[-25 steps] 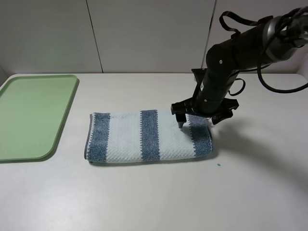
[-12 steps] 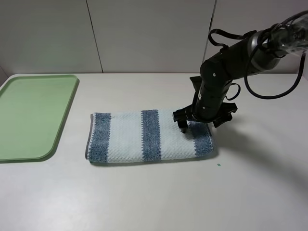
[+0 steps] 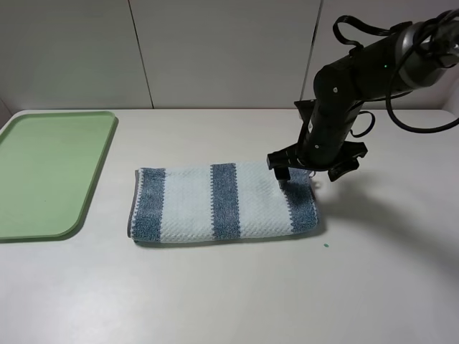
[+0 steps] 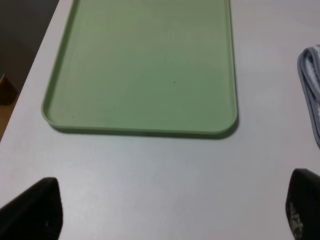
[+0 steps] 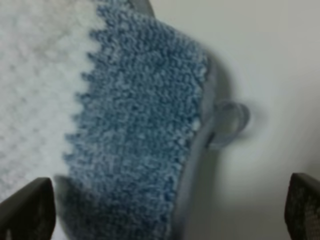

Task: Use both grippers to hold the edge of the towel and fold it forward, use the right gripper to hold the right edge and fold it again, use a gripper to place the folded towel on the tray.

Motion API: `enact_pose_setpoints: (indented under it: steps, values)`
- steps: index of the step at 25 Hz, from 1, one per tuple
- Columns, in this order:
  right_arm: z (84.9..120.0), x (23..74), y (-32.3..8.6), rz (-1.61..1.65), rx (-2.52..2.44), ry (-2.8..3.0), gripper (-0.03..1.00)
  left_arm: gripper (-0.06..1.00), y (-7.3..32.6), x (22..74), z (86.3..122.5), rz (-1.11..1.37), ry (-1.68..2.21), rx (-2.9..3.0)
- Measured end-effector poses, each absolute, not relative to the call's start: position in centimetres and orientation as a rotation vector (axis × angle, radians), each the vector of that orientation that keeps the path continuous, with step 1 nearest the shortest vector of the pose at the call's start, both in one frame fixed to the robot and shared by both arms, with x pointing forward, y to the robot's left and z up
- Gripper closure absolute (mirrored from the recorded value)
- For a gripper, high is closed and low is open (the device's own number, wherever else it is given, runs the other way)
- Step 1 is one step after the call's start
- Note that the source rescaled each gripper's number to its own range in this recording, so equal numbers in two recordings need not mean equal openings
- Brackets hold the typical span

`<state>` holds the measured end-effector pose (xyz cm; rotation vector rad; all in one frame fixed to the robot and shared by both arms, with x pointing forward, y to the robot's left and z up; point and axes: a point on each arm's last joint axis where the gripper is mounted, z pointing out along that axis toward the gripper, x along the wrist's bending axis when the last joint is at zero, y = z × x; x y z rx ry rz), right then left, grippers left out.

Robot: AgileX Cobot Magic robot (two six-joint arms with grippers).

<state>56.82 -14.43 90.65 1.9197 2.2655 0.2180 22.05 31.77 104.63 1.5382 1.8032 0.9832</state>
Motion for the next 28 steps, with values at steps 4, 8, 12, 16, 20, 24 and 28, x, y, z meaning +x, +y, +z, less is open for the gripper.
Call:
enact_pose_setpoints:
  steps: [4, 8, 12, 16, 20, 24, 28]
  values:
    - [90.6, 57.3, -15.9, 0.233, 1.998, 2.272, -0.03, 0.07, 31.8, 22.0, 104.6, 0.983, 1.803, 1.538]
    - [90.6, 57.6, -16.5, 0.242, 2.005, 2.282, -0.03, 0.07, 31.8, 22.0, 104.6, 0.983, 1.803, 1.538]
    - [90.1, 57.6, -16.5, 0.229, 2.02, 2.287, -0.03, 0.07, 31.8, 22.0, 104.6, 0.983, 1.803, 1.538]
    - [88.7, 57.6, -16.3, 0.196, 2.038, 2.314, -0.03, 0.07, 31.8, 22.0, 104.6, 0.983, 1.803, 1.538]
    - [87.7, 57.6, -16.2, 0.191, 2.051, 2.32, -0.03, 0.07, 31.8, 22.0, 104.6, 0.983, 1.803, 1.538]
    - [87.0, 57.8, -16.1, 0.189, 2.055, 2.322, -0.03, 0.07, 31.8, 22.0, 104.6, 0.984, 1.803, 1.538]
    - [86.7, 57.9, -16.0, 0.187, 2.053, 2.326, -0.03, 0.07, 31.8, 22.0, 104.6, 0.984, 1.803, 1.538]
